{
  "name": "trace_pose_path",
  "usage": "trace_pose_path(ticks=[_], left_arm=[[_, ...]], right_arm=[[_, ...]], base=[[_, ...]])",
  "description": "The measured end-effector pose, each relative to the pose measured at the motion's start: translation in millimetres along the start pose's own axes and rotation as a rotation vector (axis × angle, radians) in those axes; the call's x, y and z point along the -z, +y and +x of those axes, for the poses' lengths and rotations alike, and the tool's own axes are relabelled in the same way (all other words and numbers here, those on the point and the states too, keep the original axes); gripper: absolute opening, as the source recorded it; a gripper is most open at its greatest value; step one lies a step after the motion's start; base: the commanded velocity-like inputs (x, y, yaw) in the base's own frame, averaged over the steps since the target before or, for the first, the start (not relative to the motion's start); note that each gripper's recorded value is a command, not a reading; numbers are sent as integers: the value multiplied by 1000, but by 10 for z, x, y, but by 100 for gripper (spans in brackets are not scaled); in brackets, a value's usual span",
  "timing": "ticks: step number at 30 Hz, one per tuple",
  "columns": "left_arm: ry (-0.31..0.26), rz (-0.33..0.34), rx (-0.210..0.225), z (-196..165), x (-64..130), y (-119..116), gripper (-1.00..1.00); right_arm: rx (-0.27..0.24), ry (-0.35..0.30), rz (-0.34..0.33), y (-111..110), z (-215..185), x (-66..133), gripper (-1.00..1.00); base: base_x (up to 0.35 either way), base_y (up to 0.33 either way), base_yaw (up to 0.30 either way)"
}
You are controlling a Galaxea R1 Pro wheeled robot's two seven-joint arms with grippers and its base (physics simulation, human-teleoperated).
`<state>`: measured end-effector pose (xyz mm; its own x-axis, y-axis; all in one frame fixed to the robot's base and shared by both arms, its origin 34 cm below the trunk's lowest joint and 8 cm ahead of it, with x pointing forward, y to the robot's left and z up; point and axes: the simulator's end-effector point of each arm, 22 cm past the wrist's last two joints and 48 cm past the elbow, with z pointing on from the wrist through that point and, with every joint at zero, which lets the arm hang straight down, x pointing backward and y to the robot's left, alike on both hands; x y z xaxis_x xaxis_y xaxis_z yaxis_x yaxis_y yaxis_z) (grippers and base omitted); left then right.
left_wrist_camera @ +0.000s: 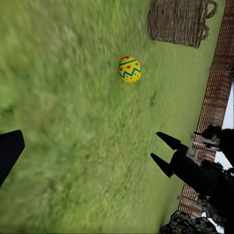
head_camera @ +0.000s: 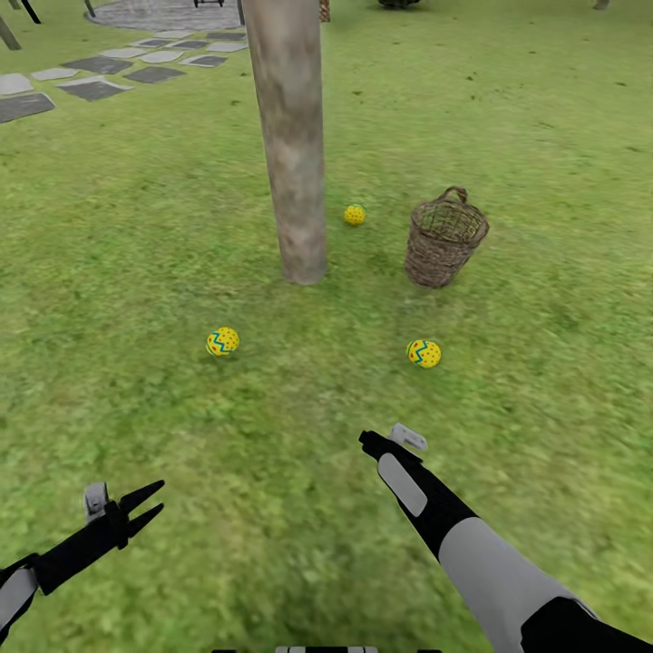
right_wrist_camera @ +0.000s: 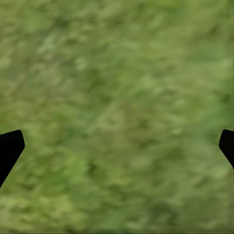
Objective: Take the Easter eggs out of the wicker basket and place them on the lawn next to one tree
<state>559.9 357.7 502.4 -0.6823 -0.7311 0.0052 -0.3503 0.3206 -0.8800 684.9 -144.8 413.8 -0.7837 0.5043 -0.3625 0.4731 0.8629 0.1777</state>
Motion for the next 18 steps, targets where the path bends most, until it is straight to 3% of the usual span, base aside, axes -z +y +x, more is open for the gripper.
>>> trace_pose_path(ticks=[4, 11, 14, 18], left_arm=[[8, -36, 22, 148, -133, 96, 100], [9, -64, 16, 164, -158, 126, 100], [32, -170, -2, 223, -139, 348, 100], [95, -343, -73, 336, -36, 711, 100]], right_arm=[[-1, -2, 5, -14, -6, -1, 100], [3, -10, 33, -74, -40, 27, 100], [10, -21, 60, -224, -115, 17, 100], [34, -33, 92, -467, -217, -3, 100]], base=[[0, 0, 0], [0, 0, 0], [0, 0, 0], [0, 0, 0]])
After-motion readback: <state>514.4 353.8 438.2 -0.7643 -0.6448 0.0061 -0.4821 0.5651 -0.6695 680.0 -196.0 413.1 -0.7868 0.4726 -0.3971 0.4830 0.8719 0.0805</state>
